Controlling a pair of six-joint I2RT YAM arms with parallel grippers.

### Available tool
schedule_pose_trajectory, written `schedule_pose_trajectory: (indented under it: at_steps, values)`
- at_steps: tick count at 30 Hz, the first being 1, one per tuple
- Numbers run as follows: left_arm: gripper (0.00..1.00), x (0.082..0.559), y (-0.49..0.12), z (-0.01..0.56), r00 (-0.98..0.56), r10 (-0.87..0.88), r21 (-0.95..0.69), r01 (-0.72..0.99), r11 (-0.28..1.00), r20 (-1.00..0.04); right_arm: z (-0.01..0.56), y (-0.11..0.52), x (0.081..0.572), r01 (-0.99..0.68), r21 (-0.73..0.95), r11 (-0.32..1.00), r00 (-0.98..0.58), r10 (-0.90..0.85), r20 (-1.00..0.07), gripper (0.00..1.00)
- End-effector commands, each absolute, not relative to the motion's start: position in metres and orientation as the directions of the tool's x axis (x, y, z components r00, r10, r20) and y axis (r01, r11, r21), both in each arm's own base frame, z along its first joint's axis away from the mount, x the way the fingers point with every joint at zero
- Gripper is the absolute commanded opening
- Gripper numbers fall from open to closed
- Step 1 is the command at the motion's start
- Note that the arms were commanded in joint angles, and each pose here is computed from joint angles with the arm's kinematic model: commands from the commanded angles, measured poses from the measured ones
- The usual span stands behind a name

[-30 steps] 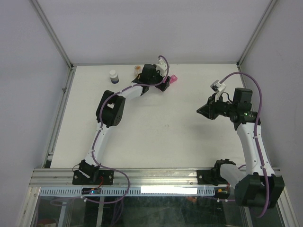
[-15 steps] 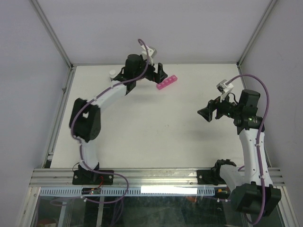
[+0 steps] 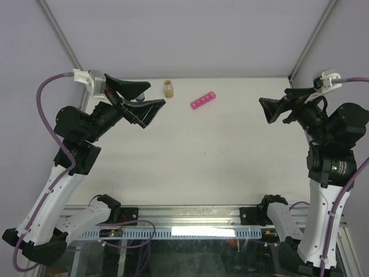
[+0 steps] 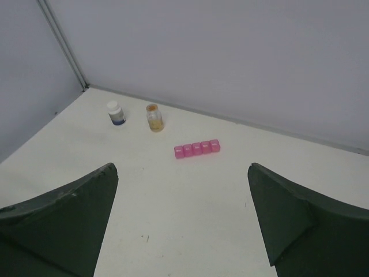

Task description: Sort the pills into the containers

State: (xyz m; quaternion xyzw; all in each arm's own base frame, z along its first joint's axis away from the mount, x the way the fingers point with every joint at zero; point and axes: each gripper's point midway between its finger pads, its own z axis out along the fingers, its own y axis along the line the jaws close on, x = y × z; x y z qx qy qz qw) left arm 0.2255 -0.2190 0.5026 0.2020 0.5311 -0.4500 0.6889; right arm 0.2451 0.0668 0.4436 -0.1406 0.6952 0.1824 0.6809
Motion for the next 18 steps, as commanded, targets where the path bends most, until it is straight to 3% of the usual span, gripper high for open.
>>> schedule_pose_trajectory:
  at_steps: [1,18]
  values:
    - [0.99,0.208,-0.206,0.497,-0.050,-0.405,-0.277,0.805,0.524,-0.913,0.475,0.058,0.236,-0.364,0.150,0.919,-0.011,0.157,-0.988,0.99]
    - [0.99,0.197,-0.198,0.489,-0.073,-0.358,-0.273,0.790,0.549,-0.931,0.494,0.079,0.231,-0.490,0.154,0.858,-0.011,0.170,-0.985,0.99]
